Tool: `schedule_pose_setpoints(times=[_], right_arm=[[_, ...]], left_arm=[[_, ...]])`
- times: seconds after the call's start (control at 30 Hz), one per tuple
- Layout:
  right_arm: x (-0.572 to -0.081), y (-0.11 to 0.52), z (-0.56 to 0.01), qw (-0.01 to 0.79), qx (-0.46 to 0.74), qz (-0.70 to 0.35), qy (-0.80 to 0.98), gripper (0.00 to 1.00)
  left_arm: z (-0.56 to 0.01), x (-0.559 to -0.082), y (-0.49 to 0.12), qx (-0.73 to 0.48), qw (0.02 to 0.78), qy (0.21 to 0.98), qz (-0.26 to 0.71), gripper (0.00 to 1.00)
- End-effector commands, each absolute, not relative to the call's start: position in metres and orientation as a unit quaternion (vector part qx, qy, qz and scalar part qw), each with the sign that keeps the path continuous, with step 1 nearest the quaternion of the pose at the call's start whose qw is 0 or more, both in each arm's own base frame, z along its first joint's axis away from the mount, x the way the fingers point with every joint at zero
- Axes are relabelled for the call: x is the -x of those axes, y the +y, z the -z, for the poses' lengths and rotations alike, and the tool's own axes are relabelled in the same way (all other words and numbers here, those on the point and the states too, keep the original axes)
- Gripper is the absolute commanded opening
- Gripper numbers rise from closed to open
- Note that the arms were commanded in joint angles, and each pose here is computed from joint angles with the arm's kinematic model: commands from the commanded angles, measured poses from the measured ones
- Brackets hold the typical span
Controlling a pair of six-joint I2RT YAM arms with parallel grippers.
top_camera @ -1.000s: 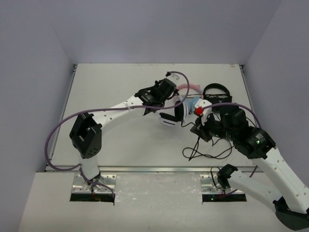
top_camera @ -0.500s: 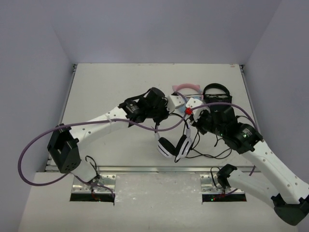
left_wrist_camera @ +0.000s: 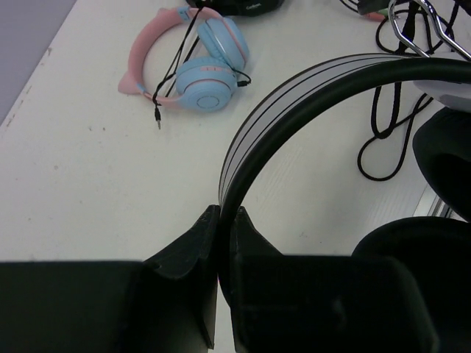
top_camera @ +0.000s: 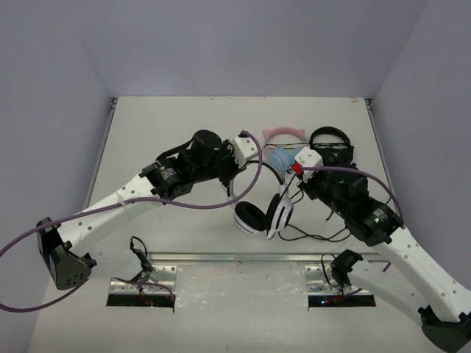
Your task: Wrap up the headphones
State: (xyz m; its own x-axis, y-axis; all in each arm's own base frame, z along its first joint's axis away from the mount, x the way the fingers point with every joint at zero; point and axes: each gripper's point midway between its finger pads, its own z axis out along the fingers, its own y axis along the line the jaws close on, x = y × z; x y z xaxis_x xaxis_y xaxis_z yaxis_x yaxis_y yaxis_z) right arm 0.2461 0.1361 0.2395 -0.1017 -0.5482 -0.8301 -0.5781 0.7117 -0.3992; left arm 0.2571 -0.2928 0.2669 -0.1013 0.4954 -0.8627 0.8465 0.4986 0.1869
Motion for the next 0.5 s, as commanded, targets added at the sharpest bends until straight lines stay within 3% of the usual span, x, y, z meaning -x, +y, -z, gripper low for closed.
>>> schedule_pose_setpoints(times=[0.0, 0.17, 0.23, 0.27, 0.47], right_arm=[[-0.254, 0.147, -0.275, 0.632, 0.329, -0.054, 0.7, 0.03], [-0.242, 0.172, -0.276, 0.644, 0.338, -0.13, 0.674, 0.12], [-0.241, 0.179, -0.278, 0.649, 0.338, -0.151, 0.665, 0.08], [-0.24, 0.182, -0.28, 0.65, 0.339, -0.159, 0.662, 0.01], [-0.242, 0.189, -0.3, 0.657, 0.322, -0.181, 0.657, 0.01]], left_arm=[[-0.308, -0.24, -0.304, -0.453, 0.516, 0.684, 0.245, 0.0], [-0.347, -0.223, -0.306, -0.425, 0.54, 0.66, 0.304, 0.0], [-0.357, -0.219, -0.305, -0.415, 0.547, 0.654, 0.317, 0.0], [-0.36, -0.215, -0.304, -0.415, 0.543, 0.654, 0.324, 0.0], [-0.348, -0.203, -0.305, -0.439, 0.498, 0.671, 0.331, 0.0]])
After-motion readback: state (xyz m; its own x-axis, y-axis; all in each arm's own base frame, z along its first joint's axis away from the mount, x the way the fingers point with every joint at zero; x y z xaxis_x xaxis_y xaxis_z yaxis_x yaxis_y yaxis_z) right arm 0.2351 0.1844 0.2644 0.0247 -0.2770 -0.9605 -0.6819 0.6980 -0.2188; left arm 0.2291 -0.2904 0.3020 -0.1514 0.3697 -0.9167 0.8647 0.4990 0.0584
